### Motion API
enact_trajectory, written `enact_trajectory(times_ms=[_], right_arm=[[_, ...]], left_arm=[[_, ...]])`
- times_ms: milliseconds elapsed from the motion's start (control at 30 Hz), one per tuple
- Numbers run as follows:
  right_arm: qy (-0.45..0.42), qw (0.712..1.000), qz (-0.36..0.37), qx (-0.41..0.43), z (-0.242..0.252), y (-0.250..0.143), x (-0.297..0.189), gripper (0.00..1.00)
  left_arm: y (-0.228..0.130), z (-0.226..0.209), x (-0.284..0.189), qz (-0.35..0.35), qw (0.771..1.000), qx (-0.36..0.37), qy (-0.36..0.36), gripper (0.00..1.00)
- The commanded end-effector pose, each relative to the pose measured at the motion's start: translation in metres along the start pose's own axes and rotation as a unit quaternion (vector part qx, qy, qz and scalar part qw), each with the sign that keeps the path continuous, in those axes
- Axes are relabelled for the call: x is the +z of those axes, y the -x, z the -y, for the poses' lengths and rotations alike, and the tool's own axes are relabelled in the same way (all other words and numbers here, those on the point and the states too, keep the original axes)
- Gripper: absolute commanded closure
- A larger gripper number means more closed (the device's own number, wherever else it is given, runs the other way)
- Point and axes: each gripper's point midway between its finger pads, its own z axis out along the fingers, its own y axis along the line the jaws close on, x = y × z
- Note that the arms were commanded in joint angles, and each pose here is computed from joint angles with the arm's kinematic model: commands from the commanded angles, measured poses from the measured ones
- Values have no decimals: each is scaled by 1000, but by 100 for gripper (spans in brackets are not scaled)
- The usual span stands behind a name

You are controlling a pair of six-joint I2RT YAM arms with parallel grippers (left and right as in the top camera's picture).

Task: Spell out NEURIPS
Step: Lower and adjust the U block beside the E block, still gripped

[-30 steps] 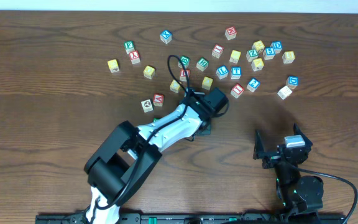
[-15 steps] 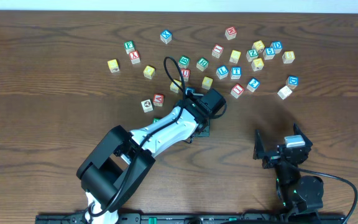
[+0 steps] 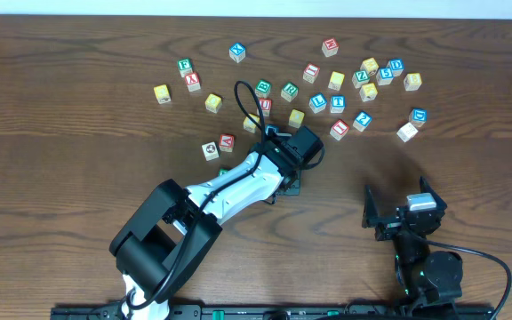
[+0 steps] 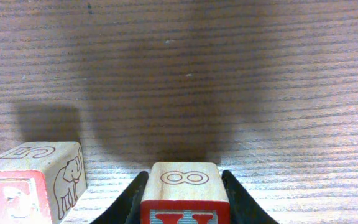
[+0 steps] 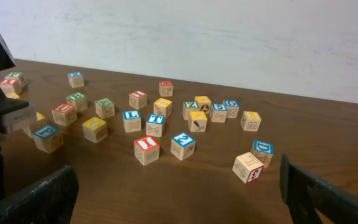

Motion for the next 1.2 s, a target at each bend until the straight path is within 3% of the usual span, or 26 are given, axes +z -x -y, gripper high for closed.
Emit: enact_trajectory(times_ms=[0,833,1167], right_arm=[[-8,1000,0,7,3,0,0,1],[-8,1000,0,7,3,0,0,1],[-8,1000,0,7,3,0,0,1]], left_arm=[[1,1,-6,3,1000,3,-6,93],[1,1,-8,3,1000,13,-10,93],[10,-25,-4,-14,1000,-23,-2,92]])
